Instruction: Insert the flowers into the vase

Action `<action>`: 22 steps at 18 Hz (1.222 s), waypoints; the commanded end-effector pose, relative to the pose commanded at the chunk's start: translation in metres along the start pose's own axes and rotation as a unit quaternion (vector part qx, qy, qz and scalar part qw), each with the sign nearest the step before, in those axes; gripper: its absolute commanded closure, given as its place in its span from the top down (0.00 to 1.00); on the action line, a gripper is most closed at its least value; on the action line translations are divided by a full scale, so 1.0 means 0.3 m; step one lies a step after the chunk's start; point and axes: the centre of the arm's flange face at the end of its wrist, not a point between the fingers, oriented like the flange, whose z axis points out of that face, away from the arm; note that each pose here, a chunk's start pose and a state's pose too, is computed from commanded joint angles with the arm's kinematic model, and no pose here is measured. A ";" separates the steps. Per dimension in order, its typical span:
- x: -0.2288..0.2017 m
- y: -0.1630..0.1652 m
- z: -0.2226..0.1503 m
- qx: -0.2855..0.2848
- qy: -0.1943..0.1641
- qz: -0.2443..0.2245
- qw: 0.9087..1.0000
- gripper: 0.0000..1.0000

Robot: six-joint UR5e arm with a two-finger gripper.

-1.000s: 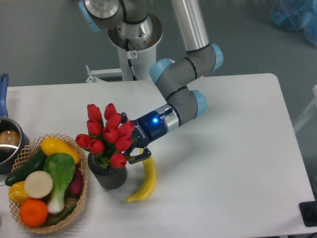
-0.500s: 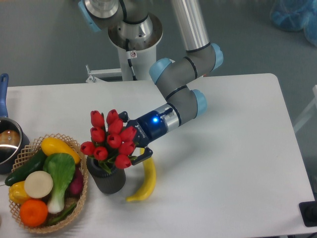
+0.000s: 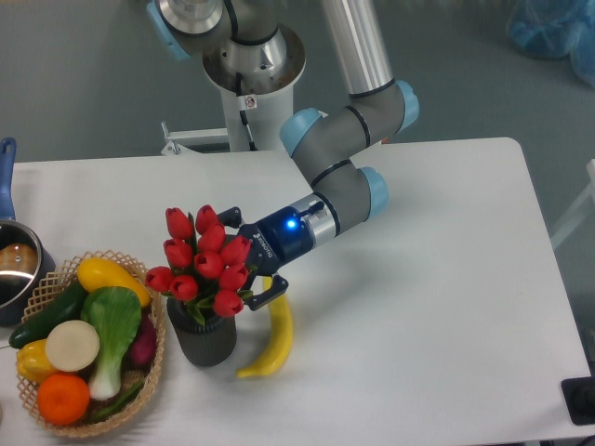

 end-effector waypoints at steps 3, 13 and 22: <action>-0.001 -0.008 -0.001 -0.007 0.000 0.004 1.000 1.00; 0.021 -0.045 -0.010 -0.078 0.004 0.026 0.997 1.00; 0.076 -0.345 -0.185 -0.266 -0.060 0.094 0.957 1.00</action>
